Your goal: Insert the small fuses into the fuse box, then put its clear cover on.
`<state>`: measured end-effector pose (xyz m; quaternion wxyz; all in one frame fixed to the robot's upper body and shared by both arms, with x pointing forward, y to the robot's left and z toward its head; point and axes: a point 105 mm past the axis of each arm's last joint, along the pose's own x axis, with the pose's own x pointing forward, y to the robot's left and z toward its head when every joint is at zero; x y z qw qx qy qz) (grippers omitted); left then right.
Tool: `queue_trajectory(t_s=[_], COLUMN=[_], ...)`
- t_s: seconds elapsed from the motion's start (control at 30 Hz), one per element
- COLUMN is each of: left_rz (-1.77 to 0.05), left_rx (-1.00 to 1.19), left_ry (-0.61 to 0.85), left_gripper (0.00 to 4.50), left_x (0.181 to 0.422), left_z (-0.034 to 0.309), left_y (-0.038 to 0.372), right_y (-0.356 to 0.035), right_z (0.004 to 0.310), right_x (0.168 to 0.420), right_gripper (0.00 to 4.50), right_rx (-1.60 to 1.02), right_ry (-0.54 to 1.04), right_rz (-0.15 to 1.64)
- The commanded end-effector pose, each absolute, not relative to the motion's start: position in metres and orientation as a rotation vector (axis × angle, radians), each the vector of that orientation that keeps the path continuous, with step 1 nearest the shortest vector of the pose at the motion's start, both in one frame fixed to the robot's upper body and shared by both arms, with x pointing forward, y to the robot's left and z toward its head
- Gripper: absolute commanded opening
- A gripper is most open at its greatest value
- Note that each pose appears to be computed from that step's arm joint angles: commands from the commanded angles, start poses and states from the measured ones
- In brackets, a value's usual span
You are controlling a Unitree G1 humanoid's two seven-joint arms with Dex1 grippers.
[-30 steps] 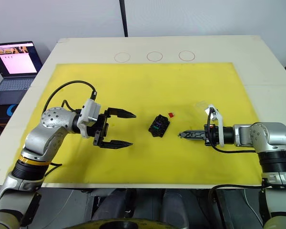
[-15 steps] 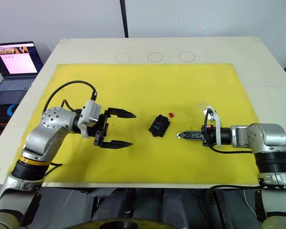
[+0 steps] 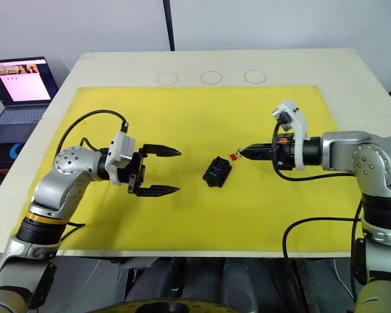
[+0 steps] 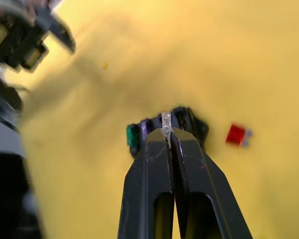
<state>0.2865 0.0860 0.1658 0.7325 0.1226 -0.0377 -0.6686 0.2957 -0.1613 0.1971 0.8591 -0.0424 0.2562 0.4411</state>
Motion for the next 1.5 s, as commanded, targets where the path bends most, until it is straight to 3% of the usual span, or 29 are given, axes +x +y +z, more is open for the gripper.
queue_trajectory(t_s=[0.03, 0.27, 1.5], left_rz=[-1.452, -1.477, -1.449], left_rx=[0.274, 0.296, 0.315], left_ry=[-0.133, -0.141, -0.114], left_gripper=[4.5, 4.5, 4.5], left_x=[0.29, 0.29, 0.295], left_z=[0.176, 0.17, 0.155], left_y=[0.084, 0.069, 0.063], right_y=[-0.146, -0.126, -0.123], right_z=[0.214, 0.188, 0.167], right_x=[0.298, 0.294, 0.302], right_gripper=[0.02, 0.02, 0.02], right_rx=[-0.209, -0.335, -0.403], right_ry=[0.433, 0.45, 0.451], right_rz=[0.898, 0.908, 0.907])
